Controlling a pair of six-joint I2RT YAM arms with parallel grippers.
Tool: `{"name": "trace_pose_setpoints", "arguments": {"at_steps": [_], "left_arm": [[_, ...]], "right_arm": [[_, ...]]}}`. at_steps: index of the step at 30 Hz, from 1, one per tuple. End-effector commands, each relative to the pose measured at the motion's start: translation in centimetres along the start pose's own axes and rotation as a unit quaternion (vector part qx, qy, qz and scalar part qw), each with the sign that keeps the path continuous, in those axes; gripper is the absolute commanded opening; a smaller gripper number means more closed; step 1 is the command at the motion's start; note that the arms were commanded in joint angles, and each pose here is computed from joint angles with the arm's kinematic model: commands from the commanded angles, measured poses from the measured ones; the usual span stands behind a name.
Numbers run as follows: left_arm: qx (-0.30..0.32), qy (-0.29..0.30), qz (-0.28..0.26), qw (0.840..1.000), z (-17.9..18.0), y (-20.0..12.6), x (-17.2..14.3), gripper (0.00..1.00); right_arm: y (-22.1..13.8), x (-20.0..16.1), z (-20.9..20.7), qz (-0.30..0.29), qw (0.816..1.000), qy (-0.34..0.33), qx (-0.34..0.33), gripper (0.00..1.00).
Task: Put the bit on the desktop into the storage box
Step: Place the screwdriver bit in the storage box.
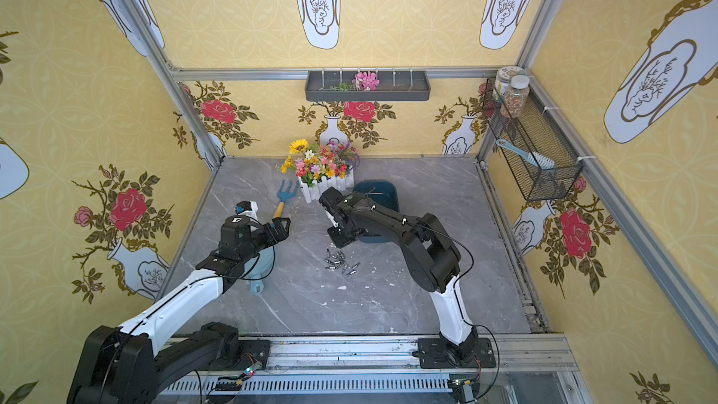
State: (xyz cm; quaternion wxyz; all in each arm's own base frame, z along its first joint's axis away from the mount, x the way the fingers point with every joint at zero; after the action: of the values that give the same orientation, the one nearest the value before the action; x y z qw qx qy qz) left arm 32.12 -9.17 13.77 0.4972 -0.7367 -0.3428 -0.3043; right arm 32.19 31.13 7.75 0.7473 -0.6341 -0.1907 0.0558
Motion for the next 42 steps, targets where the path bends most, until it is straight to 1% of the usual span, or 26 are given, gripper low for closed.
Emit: {"name": "trace_pose_setpoints", "arguments": {"at_steps": [1, 9, 18, 25, 30, 42], "left_arm": [[0.000, 0.003, 0.002, 1.000, 0.1, 0.0, -0.2, 1.00], [-0.003, 0.003, 0.001, 1.000, -0.1, 0.1, -0.1, 1.00], [-0.003, 0.003, 0.002, 1.000, -0.1, 0.2, 0.1, 1.00], [-0.005, 0.003, 0.003, 1.000, -0.3, 0.3, 0.2, 1.00], [-0.007, 0.003, 0.004, 1.000, -0.3, 0.4, 0.3, 1.00], [-0.007, 0.003, 0.004, 1.000, -0.3, 0.4, 0.2, 1.00]], "right_arm": [[-1.6, 0.6, 0.1, -0.012, 1.000, 0.008, 0.009, 0.16], [-4.1, 2.1, -1.2, -0.042, 0.998, 0.031, 0.019, 0.16], [-6.0, 3.0, -5.0, -0.063, 0.995, 0.076, 0.015, 0.16], [-5.5, 2.5, -7.9, -0.057, 0.992, 0.116, 0.007, 0.15], [-4.8, 2.3, -9.1, -0.052, 0.989, 0.140, 0.011, 0.16], [-3.7, 2.1, -9.5, -0.041, 0.988, 0.150, 0.012, 0.16]]}}
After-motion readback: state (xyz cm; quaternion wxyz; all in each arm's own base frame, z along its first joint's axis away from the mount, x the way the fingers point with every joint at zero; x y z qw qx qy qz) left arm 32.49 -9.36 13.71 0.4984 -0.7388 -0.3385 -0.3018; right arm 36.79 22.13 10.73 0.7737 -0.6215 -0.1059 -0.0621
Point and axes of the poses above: each gripper's point midway between its finger pads, its own y axis out along the fingers, its own z axis along the line the jaws close on, x = y × z, the point moved 1 cm from there along -y, back along the fingers, and after that the axes turned 14 degrees about y, right-handed, at the moved point
